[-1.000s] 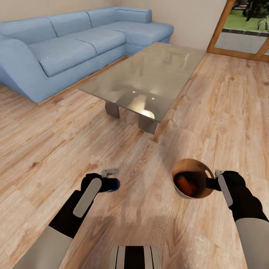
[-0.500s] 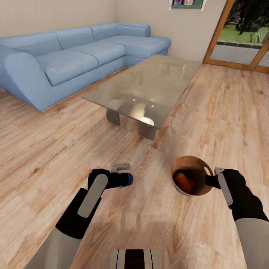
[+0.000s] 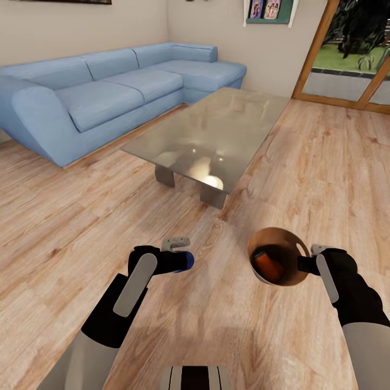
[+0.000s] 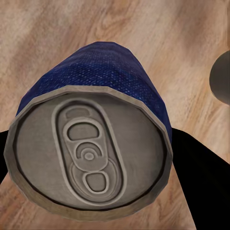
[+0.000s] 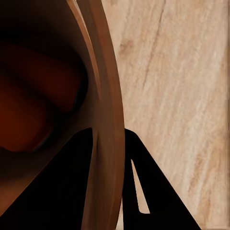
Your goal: Put the three can of soda from the living room inside the tash can in the kitchen.
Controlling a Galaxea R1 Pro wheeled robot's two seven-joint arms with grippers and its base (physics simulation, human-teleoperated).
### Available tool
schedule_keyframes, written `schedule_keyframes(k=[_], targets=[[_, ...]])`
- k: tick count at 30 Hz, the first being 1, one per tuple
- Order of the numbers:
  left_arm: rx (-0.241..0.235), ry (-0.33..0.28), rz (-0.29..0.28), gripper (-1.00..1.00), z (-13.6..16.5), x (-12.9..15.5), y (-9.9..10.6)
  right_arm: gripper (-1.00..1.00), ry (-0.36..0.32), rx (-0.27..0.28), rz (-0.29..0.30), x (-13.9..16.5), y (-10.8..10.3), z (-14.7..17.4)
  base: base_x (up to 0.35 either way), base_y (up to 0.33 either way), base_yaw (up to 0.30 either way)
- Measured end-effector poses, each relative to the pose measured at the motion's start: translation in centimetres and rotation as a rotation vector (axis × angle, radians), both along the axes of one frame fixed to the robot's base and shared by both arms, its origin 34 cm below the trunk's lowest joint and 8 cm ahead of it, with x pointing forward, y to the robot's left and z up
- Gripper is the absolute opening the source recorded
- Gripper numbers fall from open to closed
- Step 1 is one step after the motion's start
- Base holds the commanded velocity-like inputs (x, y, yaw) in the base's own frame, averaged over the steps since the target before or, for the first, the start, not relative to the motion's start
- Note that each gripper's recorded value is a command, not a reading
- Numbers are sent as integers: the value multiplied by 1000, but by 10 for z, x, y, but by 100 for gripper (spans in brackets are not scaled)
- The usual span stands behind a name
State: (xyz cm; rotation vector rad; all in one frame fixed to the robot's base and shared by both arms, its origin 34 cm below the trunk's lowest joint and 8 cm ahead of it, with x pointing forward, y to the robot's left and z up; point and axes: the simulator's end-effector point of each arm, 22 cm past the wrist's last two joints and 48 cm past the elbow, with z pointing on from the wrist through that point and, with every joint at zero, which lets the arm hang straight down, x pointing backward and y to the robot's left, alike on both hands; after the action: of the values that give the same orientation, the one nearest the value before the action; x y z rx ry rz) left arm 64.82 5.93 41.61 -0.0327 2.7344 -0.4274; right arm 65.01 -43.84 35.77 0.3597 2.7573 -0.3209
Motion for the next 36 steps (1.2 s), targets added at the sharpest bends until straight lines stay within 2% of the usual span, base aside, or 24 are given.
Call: schedule_keyframes(k=[7, 23, 33, 36], targets=[[-6, 2, -2, -100, 16, 4, -2, -100, 11, -1, -1, 1, 0, 12, 0, 0, 0], [-7, 4, -3, -100, 50, 12, -2, -100, 98, 4, 7, -11, 3, 21, 0, 0, 0], [-8, 4, -3, -100, 72, 17, -3, -100, 109, 8, 4, -10, 2, 40, 0, 0, 0], [-24, 3, -9, -100, 80, 18, -7, -100, 109, 10, 4, -8, 3, 46, 0, 0, 0]])
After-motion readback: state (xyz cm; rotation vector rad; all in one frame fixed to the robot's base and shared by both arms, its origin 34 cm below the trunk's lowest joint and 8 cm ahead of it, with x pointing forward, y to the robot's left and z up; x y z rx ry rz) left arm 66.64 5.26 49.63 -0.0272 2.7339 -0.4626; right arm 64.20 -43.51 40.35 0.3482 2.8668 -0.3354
